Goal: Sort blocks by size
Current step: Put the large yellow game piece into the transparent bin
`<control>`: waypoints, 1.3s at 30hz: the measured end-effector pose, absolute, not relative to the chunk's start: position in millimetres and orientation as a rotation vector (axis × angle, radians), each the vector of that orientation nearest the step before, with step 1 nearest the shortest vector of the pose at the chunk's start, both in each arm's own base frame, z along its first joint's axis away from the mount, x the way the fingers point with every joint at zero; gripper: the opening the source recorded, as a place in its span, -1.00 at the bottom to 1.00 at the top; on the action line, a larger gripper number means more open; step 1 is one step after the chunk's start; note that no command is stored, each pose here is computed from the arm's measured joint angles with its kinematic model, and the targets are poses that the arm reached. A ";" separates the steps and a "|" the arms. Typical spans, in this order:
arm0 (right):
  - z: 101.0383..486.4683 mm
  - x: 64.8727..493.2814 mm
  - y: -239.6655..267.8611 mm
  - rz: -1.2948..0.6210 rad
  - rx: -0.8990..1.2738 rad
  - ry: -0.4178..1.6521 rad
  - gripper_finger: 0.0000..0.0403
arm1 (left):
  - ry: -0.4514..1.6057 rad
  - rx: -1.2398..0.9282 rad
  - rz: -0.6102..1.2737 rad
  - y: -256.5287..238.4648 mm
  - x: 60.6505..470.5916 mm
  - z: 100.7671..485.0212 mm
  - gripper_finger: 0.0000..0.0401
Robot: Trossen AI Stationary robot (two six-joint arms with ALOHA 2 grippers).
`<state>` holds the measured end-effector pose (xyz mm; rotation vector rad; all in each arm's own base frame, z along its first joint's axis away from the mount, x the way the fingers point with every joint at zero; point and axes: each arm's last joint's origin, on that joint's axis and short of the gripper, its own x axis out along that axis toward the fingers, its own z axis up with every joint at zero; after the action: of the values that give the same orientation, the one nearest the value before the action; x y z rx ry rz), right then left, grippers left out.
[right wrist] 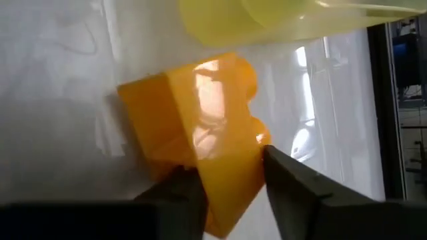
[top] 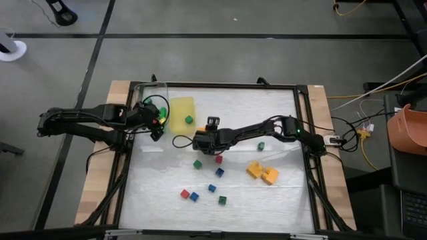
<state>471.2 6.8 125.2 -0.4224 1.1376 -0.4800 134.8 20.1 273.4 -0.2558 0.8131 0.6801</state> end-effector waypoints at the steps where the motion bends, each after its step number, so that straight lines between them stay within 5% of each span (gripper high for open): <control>1: 125.3 471.5 6.4 -0.481 -0.421 1.134 -0.43 | 0.814 -0.256 0.680 20.1 134.8 273.4 0.02; 11: 130.1 470.0 9.6 -0.460 -0.475 1.146 -0.95 | 0.815 -0.255 0.680 20.1 134.7 273.2 0.02; 31: 193.0 450.7 17.9 -0.352 -0.431 1.118 -0.94 | 0.683 -0.290 0.619 16.2 110.1 288.0 0.02; 39: 210.5 466.2 18.0 -0.245 -0.422 0.923 -0.93 | 0.626 -0.317 0.461 4.8 96.5 294.7 0.02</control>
<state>466.2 18.0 210.5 -0.4216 0.9232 -0.2446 96.5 4.8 294.7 -0.3171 0.6258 0.4611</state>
